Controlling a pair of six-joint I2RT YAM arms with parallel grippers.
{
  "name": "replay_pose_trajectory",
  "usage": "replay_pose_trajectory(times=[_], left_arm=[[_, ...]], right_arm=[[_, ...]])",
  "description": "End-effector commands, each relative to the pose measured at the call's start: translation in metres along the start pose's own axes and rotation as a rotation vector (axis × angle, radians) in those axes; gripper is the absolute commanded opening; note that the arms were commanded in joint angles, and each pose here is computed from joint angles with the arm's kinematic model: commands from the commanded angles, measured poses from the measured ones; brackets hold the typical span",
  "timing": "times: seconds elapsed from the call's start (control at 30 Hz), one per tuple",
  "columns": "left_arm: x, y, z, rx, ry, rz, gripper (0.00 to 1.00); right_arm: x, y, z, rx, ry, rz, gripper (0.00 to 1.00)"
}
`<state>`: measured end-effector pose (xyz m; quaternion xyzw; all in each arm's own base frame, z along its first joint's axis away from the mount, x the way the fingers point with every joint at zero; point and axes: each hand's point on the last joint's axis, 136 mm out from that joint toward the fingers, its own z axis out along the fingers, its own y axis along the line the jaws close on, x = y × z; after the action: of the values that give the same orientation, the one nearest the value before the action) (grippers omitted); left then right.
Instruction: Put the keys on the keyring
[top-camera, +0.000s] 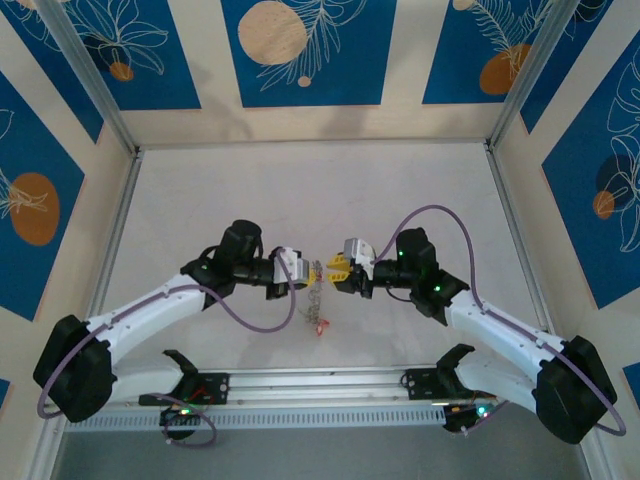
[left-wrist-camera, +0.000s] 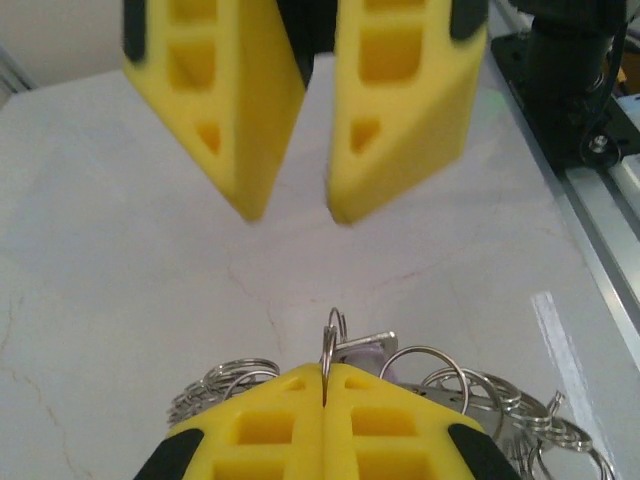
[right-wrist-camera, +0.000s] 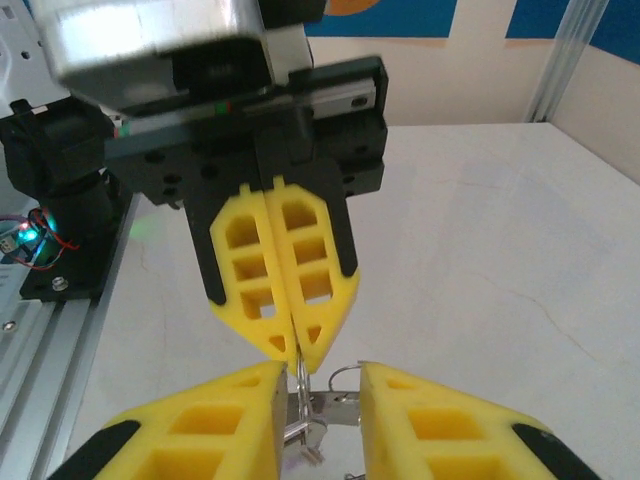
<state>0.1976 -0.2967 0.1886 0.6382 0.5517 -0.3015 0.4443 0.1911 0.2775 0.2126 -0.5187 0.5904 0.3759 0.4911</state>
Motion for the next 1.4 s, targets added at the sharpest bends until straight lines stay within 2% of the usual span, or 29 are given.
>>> replay_pose_trajectory(times=[0.0,0.5,0.83,0.93,1.07,1.37], left_arm=[[-0.031,0.002,-0.009,0.009,-0.117,0.044,0.0],[-0.044,0.003,-0.01,0.022,-0.173,0.043,0.0],[-0.041,0.002,-0.007,0.034,-0.169,0.029,0.0],[-0.037,0.002,-0.006,0.03,-0.158,0.023,0.0],[-0.029,0.002,-0.003,0.032,-0.134,0.011,0.0],[0.0,0.003,0.003,0.013,-0.022,-0.017,0.0]], right_arm=[[0.01,0.007,0.001,-0.042,0.013,0.014,0.3],[0.014,0.009,0.01,-0.091,0.015,0.038,0.28],[0.004,0.007,0.014,-0.105,-0.005,0.029,0.15],[0.001,0.009,0.013,-0.115,-0.016,0.017,0.12],[-0.001,0.012,0.011,-0.113,-0.025,0.0,0.0],[-0.006,0.012,0.0,-0.062,-0.033,-0.041,0.0]])
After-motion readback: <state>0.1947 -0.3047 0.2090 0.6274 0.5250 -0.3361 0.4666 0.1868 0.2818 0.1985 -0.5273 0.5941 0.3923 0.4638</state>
